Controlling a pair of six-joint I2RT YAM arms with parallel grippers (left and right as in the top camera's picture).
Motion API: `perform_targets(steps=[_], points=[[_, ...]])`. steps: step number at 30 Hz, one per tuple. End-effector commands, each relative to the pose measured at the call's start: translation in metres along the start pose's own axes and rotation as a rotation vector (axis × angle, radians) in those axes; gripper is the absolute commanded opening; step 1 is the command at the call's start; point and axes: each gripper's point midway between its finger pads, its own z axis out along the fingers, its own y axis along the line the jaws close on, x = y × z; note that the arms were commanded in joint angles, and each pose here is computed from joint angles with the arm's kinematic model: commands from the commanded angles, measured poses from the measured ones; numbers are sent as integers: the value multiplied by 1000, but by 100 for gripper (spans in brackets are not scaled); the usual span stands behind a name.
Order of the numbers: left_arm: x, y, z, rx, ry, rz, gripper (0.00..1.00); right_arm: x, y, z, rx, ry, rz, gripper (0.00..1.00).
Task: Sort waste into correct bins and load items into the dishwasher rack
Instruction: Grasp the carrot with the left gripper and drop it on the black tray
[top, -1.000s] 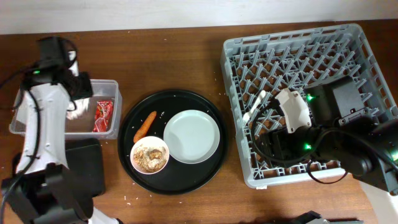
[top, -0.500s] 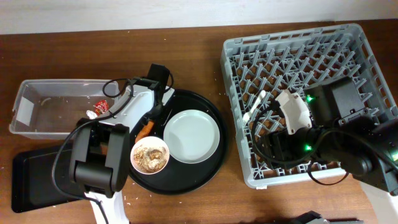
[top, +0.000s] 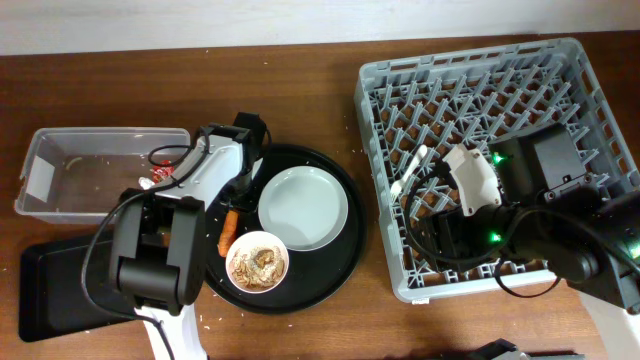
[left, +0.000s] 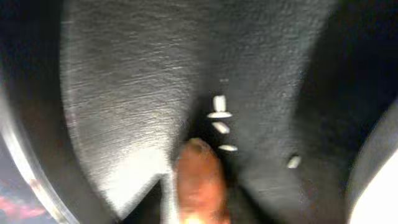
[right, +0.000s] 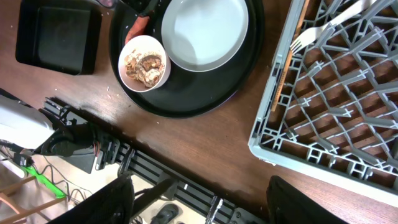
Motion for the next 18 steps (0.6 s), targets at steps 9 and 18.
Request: perform_targets(steps=[9,18], points=[[-3,60,-144,47,-167,-221,0,0,2,-1,-2,-4,-3,68],[162,198,-14,202,7,-1170,1,1,2,-1,-1,1,-1,68]])
